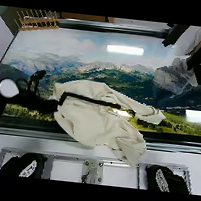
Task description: Fold the clothes and pants, and hang the long-sleeved shirts on hangers.
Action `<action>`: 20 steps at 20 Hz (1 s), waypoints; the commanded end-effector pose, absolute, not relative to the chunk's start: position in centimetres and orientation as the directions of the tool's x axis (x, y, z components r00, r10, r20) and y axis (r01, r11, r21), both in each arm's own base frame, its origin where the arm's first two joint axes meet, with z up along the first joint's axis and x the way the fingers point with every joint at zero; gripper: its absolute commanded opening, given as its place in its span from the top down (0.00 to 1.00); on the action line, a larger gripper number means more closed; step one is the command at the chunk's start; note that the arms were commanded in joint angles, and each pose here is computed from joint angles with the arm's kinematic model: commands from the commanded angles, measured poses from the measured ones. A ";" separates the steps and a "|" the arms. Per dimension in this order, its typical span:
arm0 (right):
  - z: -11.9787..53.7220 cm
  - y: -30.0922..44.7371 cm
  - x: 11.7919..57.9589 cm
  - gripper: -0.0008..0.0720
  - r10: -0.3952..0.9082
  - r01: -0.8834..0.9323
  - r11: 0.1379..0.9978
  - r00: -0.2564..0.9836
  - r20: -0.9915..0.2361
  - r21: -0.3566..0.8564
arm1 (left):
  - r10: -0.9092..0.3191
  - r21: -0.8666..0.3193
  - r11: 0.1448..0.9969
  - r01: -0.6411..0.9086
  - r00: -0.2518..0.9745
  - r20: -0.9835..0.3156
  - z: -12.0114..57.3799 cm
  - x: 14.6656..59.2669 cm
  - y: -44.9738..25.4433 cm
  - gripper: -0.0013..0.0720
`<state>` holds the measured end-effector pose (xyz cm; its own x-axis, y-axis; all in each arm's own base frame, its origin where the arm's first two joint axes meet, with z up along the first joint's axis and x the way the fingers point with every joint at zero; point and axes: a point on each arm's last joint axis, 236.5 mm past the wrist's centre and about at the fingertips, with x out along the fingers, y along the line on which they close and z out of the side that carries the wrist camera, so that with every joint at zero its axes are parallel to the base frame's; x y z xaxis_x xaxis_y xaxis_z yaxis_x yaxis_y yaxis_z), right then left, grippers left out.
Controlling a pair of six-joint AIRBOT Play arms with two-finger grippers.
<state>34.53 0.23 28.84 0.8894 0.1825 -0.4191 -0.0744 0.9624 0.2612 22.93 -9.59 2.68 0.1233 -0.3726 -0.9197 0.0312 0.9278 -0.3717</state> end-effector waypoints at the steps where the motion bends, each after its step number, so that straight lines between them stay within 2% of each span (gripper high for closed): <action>1: 28.9 0.3 34.5 0.32 0.184 -0.076 0.962 0.889 -0.419 0.262 | -0.432 -0.433 0.901 0.021 0.121 -0.894 1.9 17.5 -10.8 0.96; 2: 28.9 0.3 34.5 0.32 0.184 -0.076 0.962 0.889 -0.419 0.262 | -0.433 -0.434 0.901 0.027 0.132 -0.892 2.0 17.3 -10.8 0.86; 3: 28.9 0.3 34.5 0.32 0.184 -0.076 0.962 0.889 -0.419 0.262 | -0.432 -0.432 0.901 0.032 0.155 -0.889 2.4 17.7 -10.7 0.38; 4: 28.8 0.3 34.5 0.32 0.184 -0.076 0.962 0.889 -0.419 0.262 | -0.419 -0.422 0.906 0.032 0.203 -0.885 3.1 19.1 -10.3 0.02; 7: 28.6 0.4 34.3 0.32 0.189 -0.078 0.962 0.882 -0.431 0.263 | -0.358 -0.378 0.926 0.019 0.372 -0.857 5.9 25.9 -7.2 0.02; 9: 27.9 0.7 33.9 0.32 0.203 -0.085 0.960 0.865 -0.459 0.265 | -0.313 -0.348 0.937 -0.012 0.412 -0.856 6.3 30.3 -3.6 0.02; 11: 27.5 0.9 33.7 0.32 0.211 -0.090 0.960 0.854 -0.475 0.264 | -0.293 -0.333 0.942 -0.040 0.383 -0.876 4.7 33.7 0.1 0.02; 14: 27.2 1.1 33.5 0.32 0.217 -0.093 0.960 0.845 -0.489 0.266 | -0.318 -0.329 0.944 0.002 0.264 -0.911 -0.5 37.2 3.7 0.02; 17: 27.0 1.1 33.4 0.32 0.221 -0.094 0.959 0.839 -0.497 0.267 | -0.376 -0.363 0.924 0.117 0.116 -0.919 -5.9 38.9 4.0 0.02; 20: 26.7 1.3 33.2 0.32 0.227 -0.097 0.958 0.830 -0.509 0.269 | -0.393 -0.380 0.911 0.159 0.062 -0.917 -9.0 41.2 3.5 0.02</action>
